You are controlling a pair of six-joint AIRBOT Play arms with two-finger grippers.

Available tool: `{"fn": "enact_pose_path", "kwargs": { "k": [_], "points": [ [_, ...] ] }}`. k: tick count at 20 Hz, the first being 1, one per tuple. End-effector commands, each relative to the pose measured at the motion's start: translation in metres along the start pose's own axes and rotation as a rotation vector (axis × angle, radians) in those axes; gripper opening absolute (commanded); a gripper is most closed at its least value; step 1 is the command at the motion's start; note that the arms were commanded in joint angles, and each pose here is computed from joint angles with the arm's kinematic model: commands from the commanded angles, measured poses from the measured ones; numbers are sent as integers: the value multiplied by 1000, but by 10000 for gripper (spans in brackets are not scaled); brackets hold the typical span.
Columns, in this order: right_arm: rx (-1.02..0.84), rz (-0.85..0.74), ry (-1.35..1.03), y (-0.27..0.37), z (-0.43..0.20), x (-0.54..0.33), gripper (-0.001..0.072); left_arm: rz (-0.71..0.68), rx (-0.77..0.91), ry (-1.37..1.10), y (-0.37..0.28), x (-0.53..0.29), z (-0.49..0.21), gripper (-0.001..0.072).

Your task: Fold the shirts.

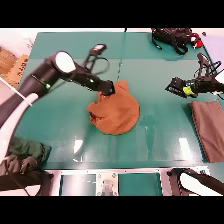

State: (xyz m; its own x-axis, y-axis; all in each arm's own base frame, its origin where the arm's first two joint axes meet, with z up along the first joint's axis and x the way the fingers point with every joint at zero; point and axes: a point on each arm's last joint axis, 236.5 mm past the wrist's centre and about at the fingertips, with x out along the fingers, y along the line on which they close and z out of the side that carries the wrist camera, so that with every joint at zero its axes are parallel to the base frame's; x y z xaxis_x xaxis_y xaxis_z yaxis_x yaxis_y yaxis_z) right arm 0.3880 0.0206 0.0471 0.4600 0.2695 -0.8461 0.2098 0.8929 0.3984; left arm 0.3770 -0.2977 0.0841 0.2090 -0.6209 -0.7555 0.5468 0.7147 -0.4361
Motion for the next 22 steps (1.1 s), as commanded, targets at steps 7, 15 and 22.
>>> {"fn": "enact_pose_path", "kwargs": {
  "k": [7,15,22],
  "points": [
    [60,142,208,9,-29,65,376,58,-379,328,103,-13,-116,720],
    [-97,234,506,58,-120,145,375,-34,-502,57,109,54,-107,719],
    [-176,245,530,82,-138,154,34,-70,-434,123,85,81,-112,22]
  ]
}}
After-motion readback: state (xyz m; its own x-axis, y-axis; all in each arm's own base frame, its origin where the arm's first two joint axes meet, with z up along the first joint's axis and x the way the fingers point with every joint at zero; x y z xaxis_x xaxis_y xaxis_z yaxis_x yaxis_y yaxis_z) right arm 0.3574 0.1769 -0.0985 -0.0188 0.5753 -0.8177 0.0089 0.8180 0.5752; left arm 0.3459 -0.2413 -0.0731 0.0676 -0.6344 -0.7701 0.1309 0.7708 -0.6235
